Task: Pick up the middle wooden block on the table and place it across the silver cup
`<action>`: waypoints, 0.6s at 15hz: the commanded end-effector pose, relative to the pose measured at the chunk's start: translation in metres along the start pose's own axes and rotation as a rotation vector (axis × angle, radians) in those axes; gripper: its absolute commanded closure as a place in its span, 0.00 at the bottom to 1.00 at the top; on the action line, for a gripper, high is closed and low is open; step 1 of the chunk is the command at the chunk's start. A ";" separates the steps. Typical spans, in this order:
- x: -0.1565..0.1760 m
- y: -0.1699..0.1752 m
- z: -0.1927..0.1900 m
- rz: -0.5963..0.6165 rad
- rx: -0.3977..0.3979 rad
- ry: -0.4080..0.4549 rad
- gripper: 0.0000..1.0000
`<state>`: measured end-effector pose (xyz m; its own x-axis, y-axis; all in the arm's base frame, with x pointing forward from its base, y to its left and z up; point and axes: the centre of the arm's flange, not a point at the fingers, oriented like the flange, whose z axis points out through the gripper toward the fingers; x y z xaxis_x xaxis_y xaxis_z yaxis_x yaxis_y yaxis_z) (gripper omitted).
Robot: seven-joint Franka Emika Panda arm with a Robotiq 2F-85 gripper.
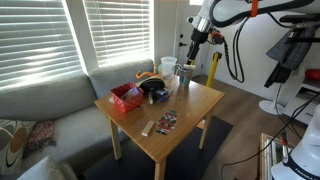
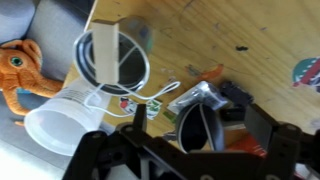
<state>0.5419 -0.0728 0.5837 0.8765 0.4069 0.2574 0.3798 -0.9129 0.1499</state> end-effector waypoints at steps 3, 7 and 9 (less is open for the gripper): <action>-0.003 -0.097 -0.012 -0.055 0.167 -0.048 0.00; -0.011 -0.157 -0.005 -0.091 0.188 -0.085 0.00; -0.016 -0.169 -0.002 -0.093 0.182 -0.080 0.00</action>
<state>0.4912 0.0610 0.5633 0.8529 0.4960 0.1631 0.5020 -0.8649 0.0054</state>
